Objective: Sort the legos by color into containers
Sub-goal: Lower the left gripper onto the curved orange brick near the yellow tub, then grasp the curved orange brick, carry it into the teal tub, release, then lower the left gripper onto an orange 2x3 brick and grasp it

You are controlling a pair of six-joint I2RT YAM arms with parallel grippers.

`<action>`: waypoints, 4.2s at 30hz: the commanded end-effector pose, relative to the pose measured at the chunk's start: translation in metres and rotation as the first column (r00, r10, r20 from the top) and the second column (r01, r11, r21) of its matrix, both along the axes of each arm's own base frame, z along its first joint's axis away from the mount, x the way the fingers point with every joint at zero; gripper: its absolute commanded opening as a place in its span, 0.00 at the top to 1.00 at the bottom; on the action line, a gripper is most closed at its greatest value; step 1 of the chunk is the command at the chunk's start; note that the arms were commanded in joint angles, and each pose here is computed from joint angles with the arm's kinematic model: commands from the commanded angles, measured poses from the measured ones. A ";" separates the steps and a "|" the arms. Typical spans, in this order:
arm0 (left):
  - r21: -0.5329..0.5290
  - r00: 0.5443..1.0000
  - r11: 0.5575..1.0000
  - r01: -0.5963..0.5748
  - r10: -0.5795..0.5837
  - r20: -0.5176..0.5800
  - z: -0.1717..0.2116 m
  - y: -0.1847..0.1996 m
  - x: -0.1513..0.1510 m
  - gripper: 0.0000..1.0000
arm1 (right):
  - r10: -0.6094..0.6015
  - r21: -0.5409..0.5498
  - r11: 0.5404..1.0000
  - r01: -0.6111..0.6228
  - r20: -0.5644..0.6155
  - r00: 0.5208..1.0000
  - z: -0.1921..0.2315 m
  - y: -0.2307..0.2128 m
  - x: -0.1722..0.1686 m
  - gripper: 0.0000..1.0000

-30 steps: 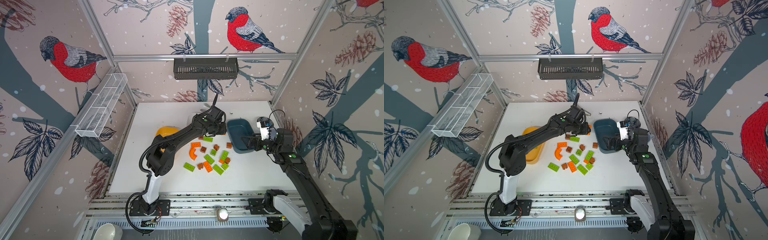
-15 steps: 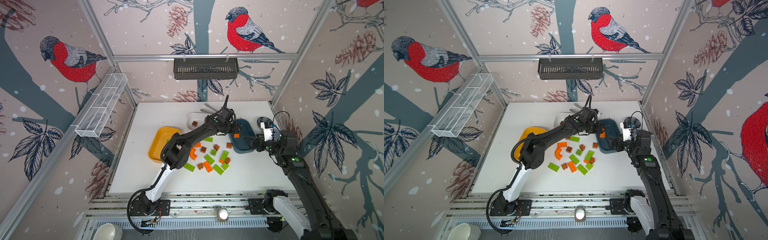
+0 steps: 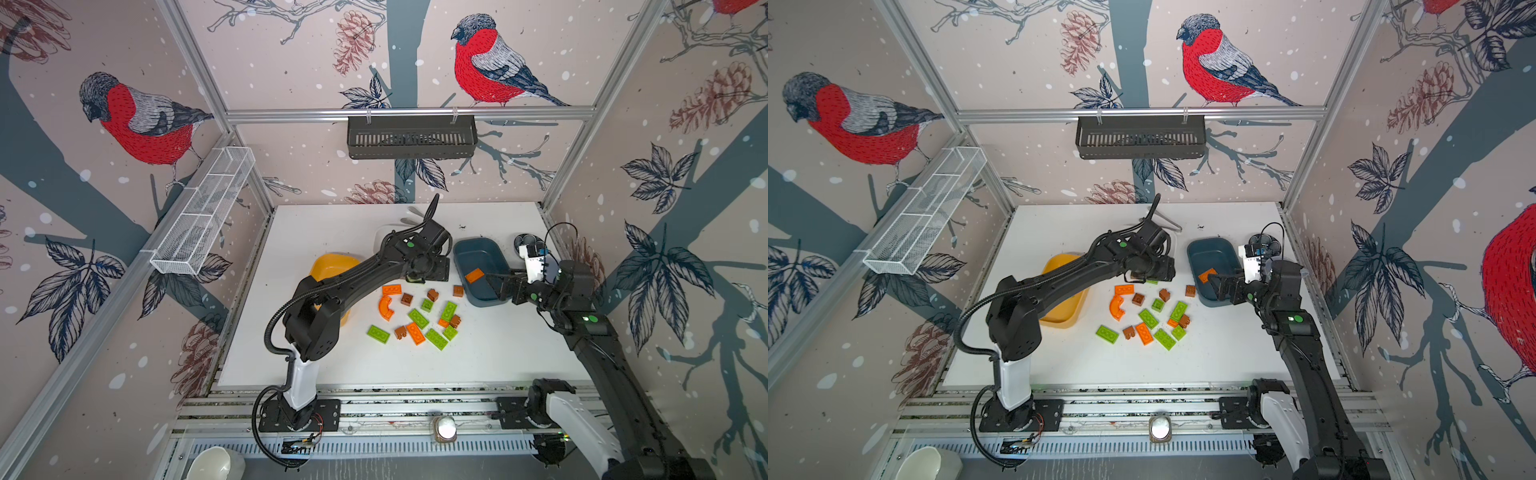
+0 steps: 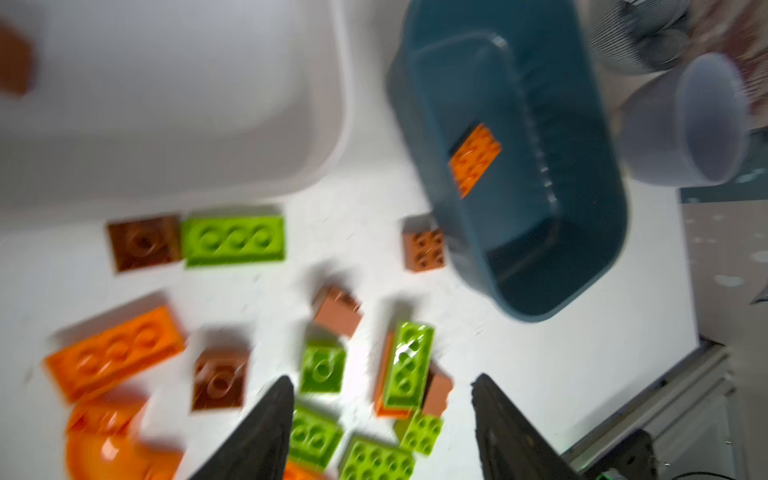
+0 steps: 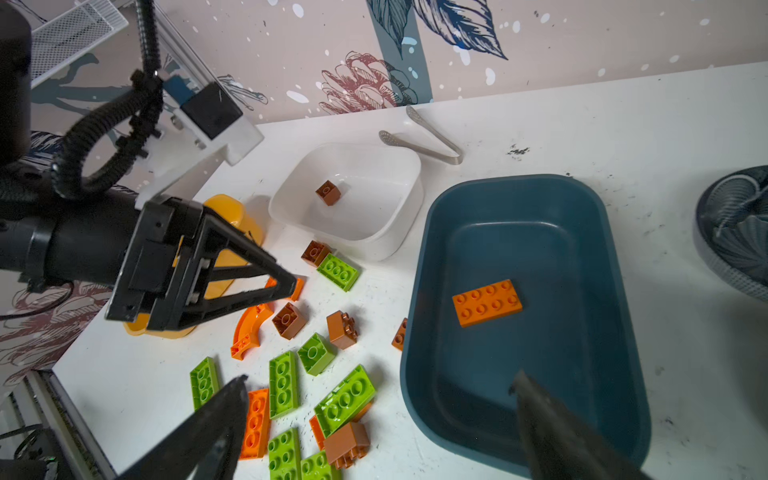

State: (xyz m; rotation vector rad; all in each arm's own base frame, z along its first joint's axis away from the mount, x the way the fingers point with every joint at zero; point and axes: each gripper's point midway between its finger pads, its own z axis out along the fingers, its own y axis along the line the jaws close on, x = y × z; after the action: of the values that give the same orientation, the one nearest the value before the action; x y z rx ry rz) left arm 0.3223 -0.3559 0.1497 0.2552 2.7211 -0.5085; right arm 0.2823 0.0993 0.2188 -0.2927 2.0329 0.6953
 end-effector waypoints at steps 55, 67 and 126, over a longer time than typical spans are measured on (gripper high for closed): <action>0.321 0.817 0.799 -0.509 0.565 -0.111 -0.136 0.141 -0.048 0.68 | 0.167 0.016 0.986 -0.167 -0.035 0.985 -0.015 0.052 -0.010 0.01; 0.295 0.879 0.844 -0.447 0.476 -0.028 -0.067 0.139 -0.036 0.71 | 0.161 0.009 0.987 -0.161 -0.021 0.987 -0.008 0.051 -0.003 0.00; 0.489 0.784 0.722 0.490 -0.610 0.116 -0.040 0.068 0.040 0.33 | 0.150 0.014 0.989 -0.150 0.026 0.988 0.011 0.042 -0.007 0.01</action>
State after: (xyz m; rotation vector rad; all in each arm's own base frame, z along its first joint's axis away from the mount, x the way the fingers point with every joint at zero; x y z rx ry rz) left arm 0.3570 -0.2898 0.1139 0.9431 2.5408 -0.0684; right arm 0.2730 0.1385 0.2264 -0.4242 2.0185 0.8119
